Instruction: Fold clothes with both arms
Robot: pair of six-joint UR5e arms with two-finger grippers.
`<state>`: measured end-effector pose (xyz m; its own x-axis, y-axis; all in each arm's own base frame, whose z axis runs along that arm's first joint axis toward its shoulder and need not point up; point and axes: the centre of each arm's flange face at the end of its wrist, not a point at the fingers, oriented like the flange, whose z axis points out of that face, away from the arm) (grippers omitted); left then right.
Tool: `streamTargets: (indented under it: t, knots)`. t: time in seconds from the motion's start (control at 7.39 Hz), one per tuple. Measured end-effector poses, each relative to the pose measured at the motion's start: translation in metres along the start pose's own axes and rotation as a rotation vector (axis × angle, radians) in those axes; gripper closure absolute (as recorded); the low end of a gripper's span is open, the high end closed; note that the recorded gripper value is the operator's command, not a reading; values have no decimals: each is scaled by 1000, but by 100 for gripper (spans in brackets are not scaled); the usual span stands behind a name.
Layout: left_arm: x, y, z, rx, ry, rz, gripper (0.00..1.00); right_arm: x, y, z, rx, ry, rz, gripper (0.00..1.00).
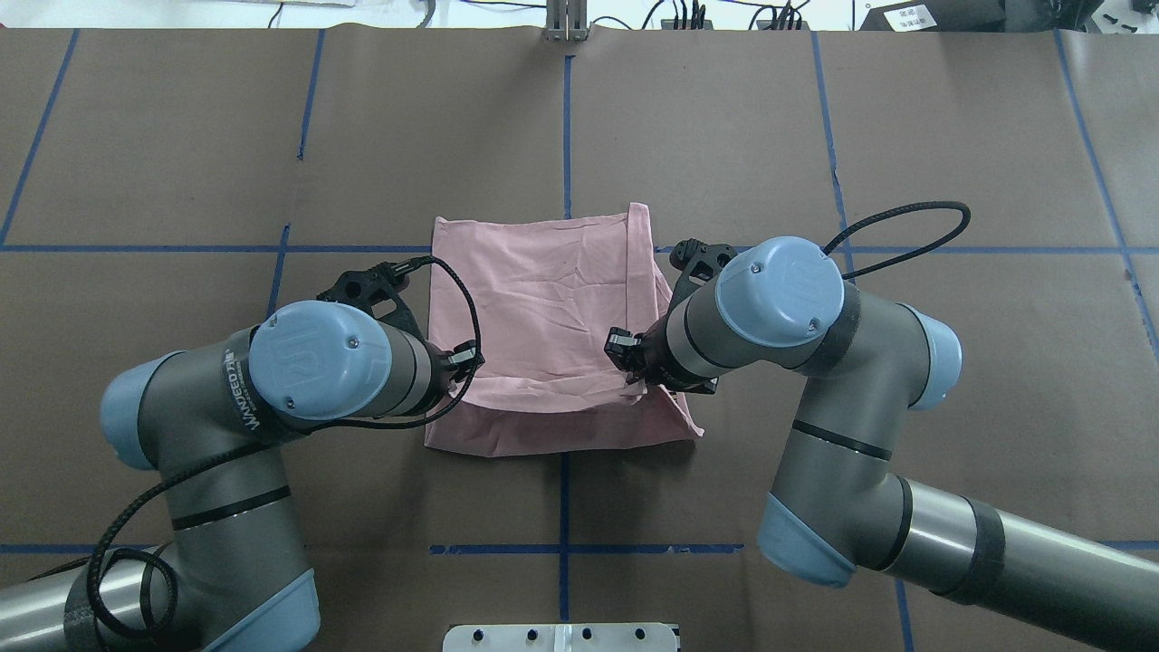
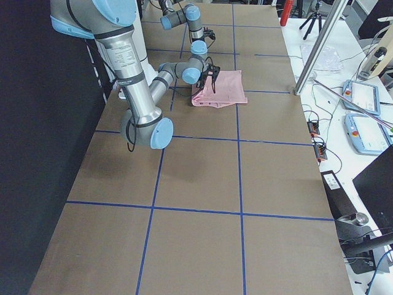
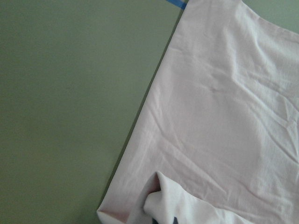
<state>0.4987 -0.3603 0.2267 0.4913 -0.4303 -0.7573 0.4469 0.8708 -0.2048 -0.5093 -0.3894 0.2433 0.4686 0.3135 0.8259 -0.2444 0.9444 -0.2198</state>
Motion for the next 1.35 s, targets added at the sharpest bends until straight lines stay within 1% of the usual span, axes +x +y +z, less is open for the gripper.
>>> streamTargets:
  t: [0.14,0.27,0.41,0.54,0.68,0.81,0.95,1.08,1.22,1.35]
  knots:
    - [5,-13,-1,15,15,-14,100,-3,-15,-2,20,-8,10,100]
    - [17,-40,4,45,43,-39,90,-16,-42,-5,54,-14,32,100]
    - [33,-77,20,84,76,-69,66,-38,-79,-1,94,-9,63,100]
    - [49,-125,45,128,111,-97,1,-63,-130,16,138,1,101,1]
    - [58,-167,65,167,132,-95,0,-75,-179,32,177,-1,130,0]
    - [61,-199,77,198,139,-66,0,-77,-220,38,218,-4,150,0]
    - [60,-220,79,219,141,-49,0,-79,-248,35,257,-6,162,0]
    - [59,-229,79,228,142,-42,0,-81,-263,30,282,-9,172,0]
    - [58,-232,79,230,142,-40,0,-80,-272,26,294,-9,182,0]
    - [57,-237,75,210,144,-34,0,-77,-281,19,301,-9,186,0]
